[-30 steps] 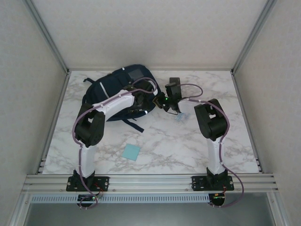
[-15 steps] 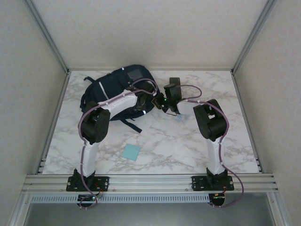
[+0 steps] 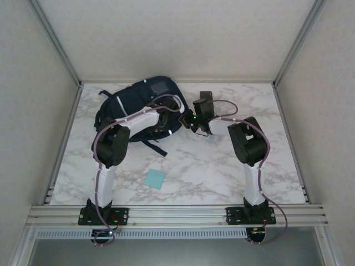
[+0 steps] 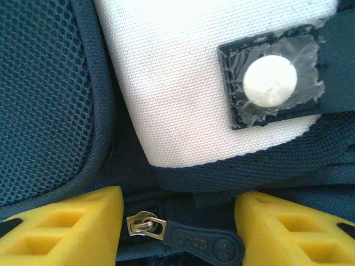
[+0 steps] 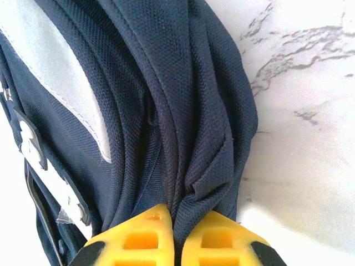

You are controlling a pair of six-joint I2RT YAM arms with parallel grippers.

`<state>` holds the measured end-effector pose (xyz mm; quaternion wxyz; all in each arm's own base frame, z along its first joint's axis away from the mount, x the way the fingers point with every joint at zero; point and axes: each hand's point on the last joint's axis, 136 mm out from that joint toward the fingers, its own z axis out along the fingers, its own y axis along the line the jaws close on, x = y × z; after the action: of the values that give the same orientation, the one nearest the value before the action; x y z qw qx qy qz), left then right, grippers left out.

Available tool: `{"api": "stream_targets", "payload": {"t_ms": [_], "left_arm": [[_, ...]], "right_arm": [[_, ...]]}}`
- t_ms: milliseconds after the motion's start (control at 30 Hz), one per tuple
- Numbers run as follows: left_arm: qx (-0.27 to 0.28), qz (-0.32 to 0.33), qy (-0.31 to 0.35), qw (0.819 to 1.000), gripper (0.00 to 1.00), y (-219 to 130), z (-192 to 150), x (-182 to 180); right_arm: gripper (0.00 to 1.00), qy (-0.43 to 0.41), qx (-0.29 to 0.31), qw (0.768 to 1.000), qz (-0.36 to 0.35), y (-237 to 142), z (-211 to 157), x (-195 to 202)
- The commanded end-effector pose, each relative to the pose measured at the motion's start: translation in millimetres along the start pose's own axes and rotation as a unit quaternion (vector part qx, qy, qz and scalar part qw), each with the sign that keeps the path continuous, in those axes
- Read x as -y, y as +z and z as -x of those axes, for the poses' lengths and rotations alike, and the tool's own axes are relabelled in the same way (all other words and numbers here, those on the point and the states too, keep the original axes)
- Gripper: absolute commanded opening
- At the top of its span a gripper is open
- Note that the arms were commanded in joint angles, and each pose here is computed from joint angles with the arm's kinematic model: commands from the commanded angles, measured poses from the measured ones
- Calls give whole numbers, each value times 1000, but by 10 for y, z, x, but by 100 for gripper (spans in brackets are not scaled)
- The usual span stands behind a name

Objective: Pack books, pencil case, and school supplies into a backpack

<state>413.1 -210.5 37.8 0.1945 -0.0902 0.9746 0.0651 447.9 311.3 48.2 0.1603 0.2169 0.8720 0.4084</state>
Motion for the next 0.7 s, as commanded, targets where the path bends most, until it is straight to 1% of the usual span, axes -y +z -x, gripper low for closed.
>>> {"api": "stream_targets", "payload": {"t_ms": [0, 233, 533, 667], "left_arm": [[-11, 31, -8, 999, 52, 46, -11, -291], [-16, 12, -16, 1000, 43, -13, -30, -312], [-18, 16, -20, 1000, 43, -169, -95, -503], [-19, 18, -23, 999, 41, -173, -104, -556]], "right_arm": [[0, -6, -51, 998, -20, 31, -342, 114], [1, -8, -51, 998, -23, 36, -333, 106], [1, -10, -51, 998, -27, 40, -330, 116], [1, -11, -52, 998, -27, 44, -331, 118]]}}
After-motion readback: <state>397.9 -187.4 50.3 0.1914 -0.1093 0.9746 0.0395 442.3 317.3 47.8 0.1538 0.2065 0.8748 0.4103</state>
